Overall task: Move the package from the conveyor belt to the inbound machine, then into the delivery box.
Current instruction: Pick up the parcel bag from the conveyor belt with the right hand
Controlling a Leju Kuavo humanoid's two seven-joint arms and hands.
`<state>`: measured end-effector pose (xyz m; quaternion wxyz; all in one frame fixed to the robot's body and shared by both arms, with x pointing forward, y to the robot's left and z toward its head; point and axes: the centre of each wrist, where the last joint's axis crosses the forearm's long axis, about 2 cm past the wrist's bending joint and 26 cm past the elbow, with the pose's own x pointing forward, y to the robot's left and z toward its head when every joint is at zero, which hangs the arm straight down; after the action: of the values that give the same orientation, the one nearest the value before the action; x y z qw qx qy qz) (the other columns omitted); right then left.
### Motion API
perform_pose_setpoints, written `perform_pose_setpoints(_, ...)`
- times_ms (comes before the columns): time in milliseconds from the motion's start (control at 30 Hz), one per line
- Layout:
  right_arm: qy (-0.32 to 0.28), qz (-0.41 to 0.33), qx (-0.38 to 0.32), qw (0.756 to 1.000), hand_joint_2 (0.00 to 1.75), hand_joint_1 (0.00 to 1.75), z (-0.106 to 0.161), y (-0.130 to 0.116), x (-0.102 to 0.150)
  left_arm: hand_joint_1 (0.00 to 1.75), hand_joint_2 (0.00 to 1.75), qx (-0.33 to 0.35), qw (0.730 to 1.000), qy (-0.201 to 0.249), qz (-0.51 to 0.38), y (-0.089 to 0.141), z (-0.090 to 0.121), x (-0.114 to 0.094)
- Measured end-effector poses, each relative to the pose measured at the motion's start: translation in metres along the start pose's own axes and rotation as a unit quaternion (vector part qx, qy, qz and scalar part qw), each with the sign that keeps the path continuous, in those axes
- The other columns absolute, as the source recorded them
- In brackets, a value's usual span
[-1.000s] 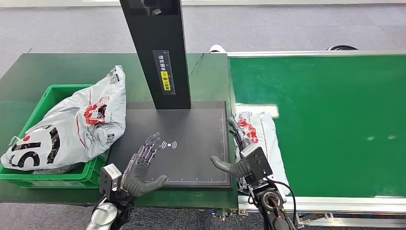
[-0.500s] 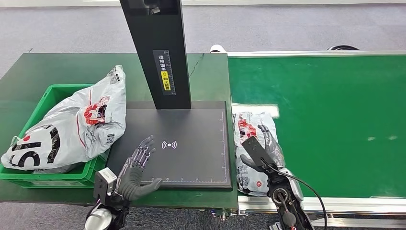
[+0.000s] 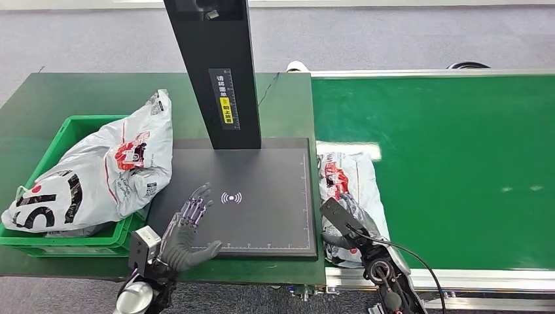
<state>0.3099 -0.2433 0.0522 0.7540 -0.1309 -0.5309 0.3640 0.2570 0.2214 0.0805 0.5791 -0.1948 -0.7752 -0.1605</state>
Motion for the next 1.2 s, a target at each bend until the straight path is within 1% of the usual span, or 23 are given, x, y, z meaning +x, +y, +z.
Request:
perform_pose_setpoints(133, 0.006, 0.007, 0.004, 1.0, 1.75, 0.0, -0.003, -0.001, 0.001, 0.0, 1.75, 0.0, 1.0, 0.0, 0.0, 0.001, -0.001, 0.0)
perform_pose_setpoints(400, 0.04, 0.044, 0.0, 0.998, 1.75, 0.0, -0.007, -0.003, 0.006, 0.0, 1.75, 0.001, 1.0, 0.006, 0.0, 0.0, -0.002, 0.0)
perform_pose_setpoints(433, 0.046, 0.05, -0.003, 0.998, 1.75, 0.32, -0.008, -0.002, 0.007, 0.0, 1.75, 0.001, 1.0, 0.007, 0.0, 0.0, -0.002, 0.0)
perform_pose_setpoints(533, 0.067, 0.072, -0.009, 0.995, 1.75, 1.61, -0.009, -0.001, 0.012, 0.0, 1.75, 0.003, 1.0, 0.008, -0.001, 0.0, -0.002, 0.0)
perform_pose_setpoints(567, 0.073, 0.079, -0.01, 0.994, 1.75, 1.73, -0.009, 0.0, 0.014, 0.0, 1.75, 0.004, 1.0, 0.009, -0.001, 0.0, -0.002, 0.0)
perform_pose_setpoints(600, 0.076, 0.086, -0.009, 0.993, 1.75, 1.75, -0.01, 0.001, 0.016, 0.0, 1.75, 0.004, 1.0, 0.009, -0.001, 0.0, -0.003, 0.0)
perform_pose_setpoints(833, 0.075, 0.112, 0.008, 0.991, 1.75, 1.75, -0.011, 0.005, 0.021, 0.0, 1.75, 0.007, 1.0, 0.011, -0.001, 0.0, -0.008, 0.001)
perform_pose_setpoints(867, 0.073, 0.115, 0.011, 0.991, 1.75, 1.49, -0.011, 0.006, 0.022, 0.0, 1.75, 0.007, 1.0, 0.01, -0.001, 0.0, -0.009, 0.001)
perform_pose_setpoints(967, 0.069, 0.119, 0.017, 0.99, 1.75, 0.18, -0.012, 0.007, 0.023, 0.0, 1.75, 0.008, 1.0, 0.009, -0.002, 0.0, -0.011, 0.002)
perform_pose_setpoints(1000, 0.065, 0.119, 0.014, 0.991, 1.75, 0.0, -0.013, 0.006, 0.023, 0.0, 1.75, 0.008, 1.0, 0.009, -0.002, 0.0, -0.011, 0.002)
perform_pose_setpoints(1067, 0.044, 0.109, -0.01, 0.993, 1.75, 0.0, -0.013, 0.005, 0.023, 0.0, 1.75, 0.01, 1.0, 0.009, -0.001, 0.0, -0.01, 0.002)
perform_pose_setpoints(1133, 0.011, 0.083, -0.053, 0.995, 1.75, 0.0, -0.011, 0.002, 0.022, 0.0, 1.75, 0.013, 1.0, 0.009, 0.001, -0.001, -0.006, 0.002)
perform_pose_setpoints(1200, -0.011, 0.063, -0.083, 0.995, 1.75, 0.0, -0.009, -0.001, 0.021, 0.0, 1.75, 0.016, 1.0, 0.009, 0.002, -0.002, -0.002, 0.002)
